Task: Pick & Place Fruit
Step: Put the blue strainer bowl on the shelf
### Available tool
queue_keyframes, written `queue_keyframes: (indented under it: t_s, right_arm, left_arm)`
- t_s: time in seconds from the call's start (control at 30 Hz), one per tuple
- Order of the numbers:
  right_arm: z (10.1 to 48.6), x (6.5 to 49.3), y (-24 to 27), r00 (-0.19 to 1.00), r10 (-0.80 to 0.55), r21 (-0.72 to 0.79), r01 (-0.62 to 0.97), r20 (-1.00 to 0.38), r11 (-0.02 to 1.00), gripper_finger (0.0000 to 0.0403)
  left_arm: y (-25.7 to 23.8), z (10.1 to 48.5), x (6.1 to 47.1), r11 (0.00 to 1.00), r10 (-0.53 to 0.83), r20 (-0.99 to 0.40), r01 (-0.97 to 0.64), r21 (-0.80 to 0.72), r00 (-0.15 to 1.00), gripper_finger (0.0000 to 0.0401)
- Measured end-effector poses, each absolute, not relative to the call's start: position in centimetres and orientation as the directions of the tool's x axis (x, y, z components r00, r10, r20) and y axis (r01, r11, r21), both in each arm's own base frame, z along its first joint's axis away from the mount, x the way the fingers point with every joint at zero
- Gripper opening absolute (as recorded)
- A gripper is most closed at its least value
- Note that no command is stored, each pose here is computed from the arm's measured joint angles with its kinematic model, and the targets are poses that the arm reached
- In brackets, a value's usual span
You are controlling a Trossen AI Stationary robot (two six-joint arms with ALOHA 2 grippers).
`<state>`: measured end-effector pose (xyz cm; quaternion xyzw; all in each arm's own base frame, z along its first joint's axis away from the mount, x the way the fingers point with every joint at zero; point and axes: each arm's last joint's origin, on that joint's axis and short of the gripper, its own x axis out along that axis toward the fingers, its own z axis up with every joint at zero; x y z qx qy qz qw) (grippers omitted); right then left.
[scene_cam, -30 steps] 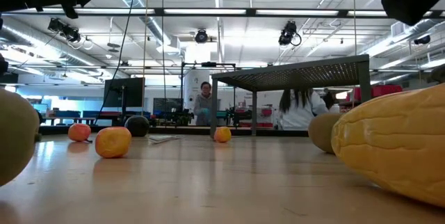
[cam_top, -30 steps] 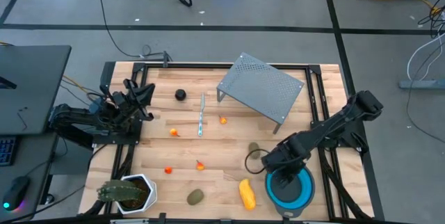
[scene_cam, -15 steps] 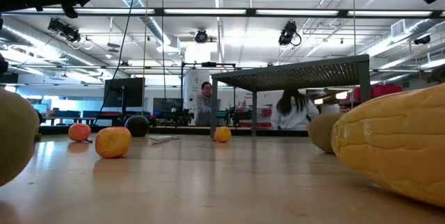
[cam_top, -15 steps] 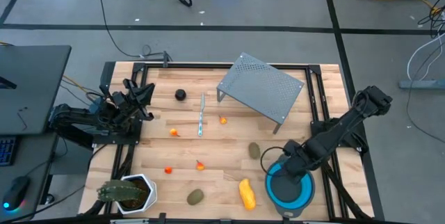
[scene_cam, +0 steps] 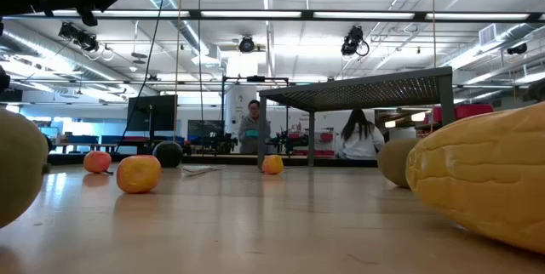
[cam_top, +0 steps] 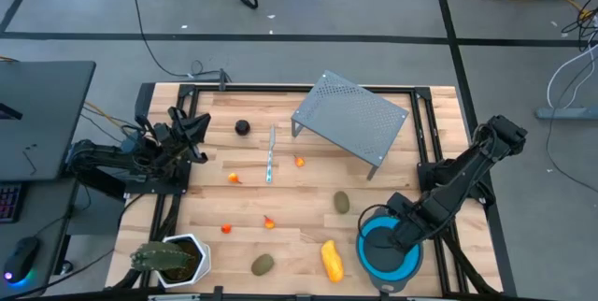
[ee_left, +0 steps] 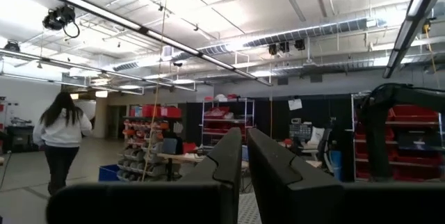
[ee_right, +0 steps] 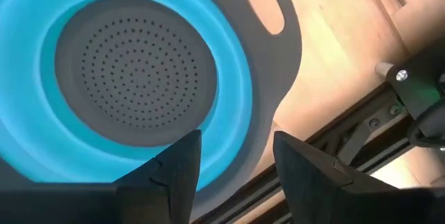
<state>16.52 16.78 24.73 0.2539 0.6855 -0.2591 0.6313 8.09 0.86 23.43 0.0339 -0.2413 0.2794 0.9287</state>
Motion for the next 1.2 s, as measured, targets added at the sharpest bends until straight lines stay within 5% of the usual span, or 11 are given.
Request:
queue_keyframes:
  t_s: [0.33, 0.77, 1.2]
  right_arm:
    - [24.5, 15.8, 17.5, 0.0, -0.038, -0.028, 0.679, -0.999, 0.734, 0.0195]
    - [22.5, 14.9, 17.1, -0.07, -0.065, -0.095, 0.72, -0.995, 0.687, 0.028]
    - [19.5, 14.6, 17.3, -0.044, 0.006, -0.028, 0.743, -0.999, 0.668, 0.0283]
  left_arm:
    - [0.8, 23.3, 8.2, 0.855, 0.49, 0.456, -0.511, -0.086, 0.743, 0.0032]
    - [0.8, 23.3, 8.2, 0.852, 0.492, 0.455, -0.517, -0.077, 0.743, 0.0032]
    - [0.8, 23.0, 8.4, 0.846, 0.503, 0.427, -0.529, -0.065, 0.752, 0.0032]
